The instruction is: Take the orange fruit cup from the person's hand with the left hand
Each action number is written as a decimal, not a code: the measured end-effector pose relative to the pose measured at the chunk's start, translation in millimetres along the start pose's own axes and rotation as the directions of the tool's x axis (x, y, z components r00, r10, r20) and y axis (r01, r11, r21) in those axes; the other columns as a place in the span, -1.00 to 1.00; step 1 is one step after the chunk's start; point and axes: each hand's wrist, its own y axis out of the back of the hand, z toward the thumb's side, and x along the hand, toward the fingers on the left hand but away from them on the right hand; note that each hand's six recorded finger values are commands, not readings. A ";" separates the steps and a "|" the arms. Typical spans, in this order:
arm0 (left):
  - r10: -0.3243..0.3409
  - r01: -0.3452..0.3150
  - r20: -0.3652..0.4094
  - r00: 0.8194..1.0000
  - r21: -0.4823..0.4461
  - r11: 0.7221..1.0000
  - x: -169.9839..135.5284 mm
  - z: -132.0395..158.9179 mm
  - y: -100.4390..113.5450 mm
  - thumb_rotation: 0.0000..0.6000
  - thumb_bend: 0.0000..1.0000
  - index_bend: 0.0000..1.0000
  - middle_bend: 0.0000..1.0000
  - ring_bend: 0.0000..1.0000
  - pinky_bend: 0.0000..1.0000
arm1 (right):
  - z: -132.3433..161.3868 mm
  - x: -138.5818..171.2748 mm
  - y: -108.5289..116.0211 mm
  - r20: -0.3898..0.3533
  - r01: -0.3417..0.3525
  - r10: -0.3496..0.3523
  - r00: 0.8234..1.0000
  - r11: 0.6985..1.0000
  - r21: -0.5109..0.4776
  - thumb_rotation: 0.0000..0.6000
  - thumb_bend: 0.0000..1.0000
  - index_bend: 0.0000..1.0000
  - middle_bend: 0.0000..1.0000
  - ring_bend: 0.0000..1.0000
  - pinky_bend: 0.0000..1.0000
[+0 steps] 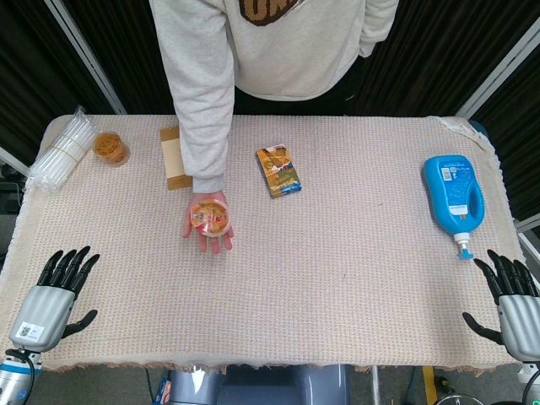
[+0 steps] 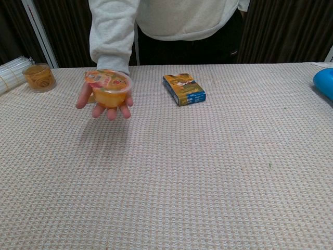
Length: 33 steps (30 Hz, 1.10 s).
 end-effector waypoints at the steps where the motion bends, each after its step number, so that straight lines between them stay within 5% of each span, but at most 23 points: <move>1: 0.000 0.000 0.000 1.000 0.000 1.000 0.0 0.0 -0.2 1.00 -0.53 -1.00 -1.00 -1.00 -1.00 | 0.0 0.0 -0.1 0.000 0.000 0.000 1.000 1.000 0.000 1.00 -0.78 -0.77 -1.00 -1.00 -1.00; 21: -0.020 0.020 -0.014 1.000 -0.014 1.000 11.3 -1.9 2.4 1.00 -0.53 -0.99 -1.00 -1.00 -1.00 | 1.7 -0.8 -1.0 -0.003 -0.003 0.003 1.000 1.000 0.003 1.00 -0.78 -0.77 -1.00 -1.00 -1.00; 33: -0.105 0.104 -0.022 0.994 -0.031 0.994 83.6 17.7 31.1 1.00 -0.53 -0.89 -1.00 -1.00 -0.98 | 2.2 -1.6 -3.1 -0.012 -0.022 0.022 1.000 1.000 -0.009 1.00 -0.78 -0.77 -1.00 -1.00 -1.00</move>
